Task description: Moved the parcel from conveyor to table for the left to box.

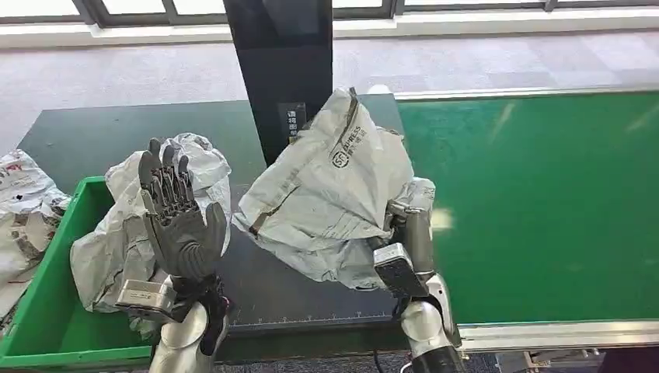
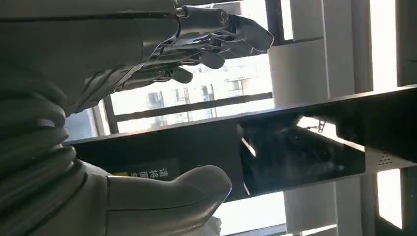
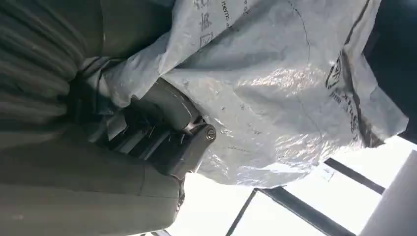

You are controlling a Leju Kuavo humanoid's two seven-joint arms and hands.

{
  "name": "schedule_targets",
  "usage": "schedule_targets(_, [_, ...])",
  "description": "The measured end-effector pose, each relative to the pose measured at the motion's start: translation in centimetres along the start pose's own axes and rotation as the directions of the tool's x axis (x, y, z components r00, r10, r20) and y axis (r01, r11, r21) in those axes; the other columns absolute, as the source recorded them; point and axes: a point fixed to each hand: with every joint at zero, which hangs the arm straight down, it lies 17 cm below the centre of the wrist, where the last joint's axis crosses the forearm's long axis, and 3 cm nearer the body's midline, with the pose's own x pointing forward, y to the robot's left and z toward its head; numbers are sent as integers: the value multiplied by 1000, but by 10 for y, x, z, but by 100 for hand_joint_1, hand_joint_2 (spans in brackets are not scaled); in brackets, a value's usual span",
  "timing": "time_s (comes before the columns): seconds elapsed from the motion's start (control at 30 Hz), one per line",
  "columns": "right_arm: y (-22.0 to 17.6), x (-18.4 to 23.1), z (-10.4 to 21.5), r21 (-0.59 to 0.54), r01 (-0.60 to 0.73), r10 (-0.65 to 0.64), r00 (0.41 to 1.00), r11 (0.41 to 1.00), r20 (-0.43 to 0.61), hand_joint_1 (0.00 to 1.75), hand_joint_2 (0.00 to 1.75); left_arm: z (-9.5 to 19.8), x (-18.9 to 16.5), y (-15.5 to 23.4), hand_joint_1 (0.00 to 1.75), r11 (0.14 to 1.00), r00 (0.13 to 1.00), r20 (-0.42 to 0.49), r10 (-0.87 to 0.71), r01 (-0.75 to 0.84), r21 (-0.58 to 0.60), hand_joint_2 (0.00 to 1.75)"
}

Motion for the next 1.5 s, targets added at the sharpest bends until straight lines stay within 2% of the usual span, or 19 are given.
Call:
schedule_targets(0.07, [10, -5, 3, 34, -7, 7, 1000, 999, -20, 175, 175, 0, -1, 0, 0, 1000, 1000, -2, -1, 1, 0, 175])
schedule_targets(0.1, [14, -7, 5, 49, -9, 11, 1000, 999, -27, 5, 175, 0, -1, 0, 0, 1000, 1000, -2, -1, 1, 0, 175])
schedule_targets(0.13, [17, -9, 6, 59, -8, 11, 999, 998, -36, 0, 175, 0, -1, 0, 0, 1000, 1000, -2, -1, 1, 1, 175])
schedule_targets(0.93, [40, -30, 22, 128, 6, 8, 994, 992, -107, 0, 175, 0, -2, 3, 0, 1000, 1000, -3, -7, 7, 6, 175])
schedule_targets(0.97, [41, -30, 22, 130, 8, 7, 994, 991, -109, 0, 0, 0, -2, 3, 0, 1000, 1000, -4, -7, 7, 7, 175])
schedule_targets(1.13, [48, -29, 24, 156, 55, -38, 993, 986, -110, 0, 0, 0, -2, 3, 0, 1000, 1000, -4, -8, 8, 7, 175])
schedule_targets(1.3, [55, -17, 26, 182, 180, -165, 982, 967, -92, 0, 0, 1, -4, 1, 0, 1000, 1000, -5, -30, 30, -3, 175])
schedule_targets(1.4, [57, -12, 26, 188, 238, -224, 970, 953, -90, 0, 0, 4, -10, -7, 0, 990, 992, -7, -128, 128, -58, 175])
schedule_targets(1.5, [57, -9, 25, 193, 257, -245, 966, 947, -85, 0, 0, 11, -26, -27, 0, 939, 952, -15, -307, 300, -165, 175])
